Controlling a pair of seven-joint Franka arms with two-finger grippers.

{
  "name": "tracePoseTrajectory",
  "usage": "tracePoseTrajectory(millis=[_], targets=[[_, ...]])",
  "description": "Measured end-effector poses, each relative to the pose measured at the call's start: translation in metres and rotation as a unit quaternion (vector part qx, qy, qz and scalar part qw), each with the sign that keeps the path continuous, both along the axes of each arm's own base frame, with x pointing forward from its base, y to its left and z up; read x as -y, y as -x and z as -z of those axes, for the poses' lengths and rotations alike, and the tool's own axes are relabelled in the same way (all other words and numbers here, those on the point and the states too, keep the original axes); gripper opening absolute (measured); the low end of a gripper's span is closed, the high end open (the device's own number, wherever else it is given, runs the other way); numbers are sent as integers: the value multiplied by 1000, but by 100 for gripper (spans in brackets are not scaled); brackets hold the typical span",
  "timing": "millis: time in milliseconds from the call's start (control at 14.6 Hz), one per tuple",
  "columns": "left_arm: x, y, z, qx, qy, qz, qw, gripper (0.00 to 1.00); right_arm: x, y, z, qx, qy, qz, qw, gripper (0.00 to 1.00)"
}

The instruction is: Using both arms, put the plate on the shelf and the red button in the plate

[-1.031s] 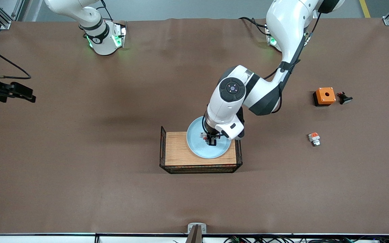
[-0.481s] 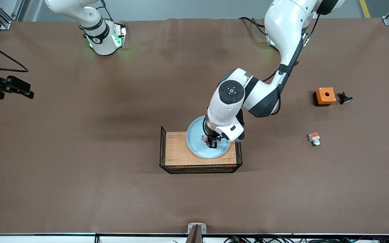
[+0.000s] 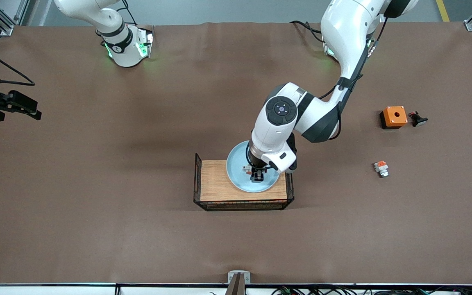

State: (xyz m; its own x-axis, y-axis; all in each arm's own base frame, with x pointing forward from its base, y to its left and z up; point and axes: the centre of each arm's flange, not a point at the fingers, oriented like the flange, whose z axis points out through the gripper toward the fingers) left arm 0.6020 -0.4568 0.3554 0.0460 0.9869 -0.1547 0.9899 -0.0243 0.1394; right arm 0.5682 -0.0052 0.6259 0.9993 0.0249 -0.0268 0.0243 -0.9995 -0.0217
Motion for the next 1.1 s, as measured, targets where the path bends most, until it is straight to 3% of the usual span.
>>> tracePoseTrajectory(millis=[206,550,756,962,1099], targets=[[-6,-10,-23,19,10,-7,1000,99,-12,-2,4,-4,-5,-3,1000,100],[-48,-25,-100,57,16,15,998,99,8,3,-4,-3,16,22,1000,100],[-85,-24,-149,61,-8,86,994,99,41,16,-14,-13,14,42,999,100],[-130,-12,-190,36,-47,203,977,99,46,20,-20,-11,14,43,999,100],[-162,-4,-209,17,-67,291,954,99,45,20,-22,-9,14,39,999,100]])
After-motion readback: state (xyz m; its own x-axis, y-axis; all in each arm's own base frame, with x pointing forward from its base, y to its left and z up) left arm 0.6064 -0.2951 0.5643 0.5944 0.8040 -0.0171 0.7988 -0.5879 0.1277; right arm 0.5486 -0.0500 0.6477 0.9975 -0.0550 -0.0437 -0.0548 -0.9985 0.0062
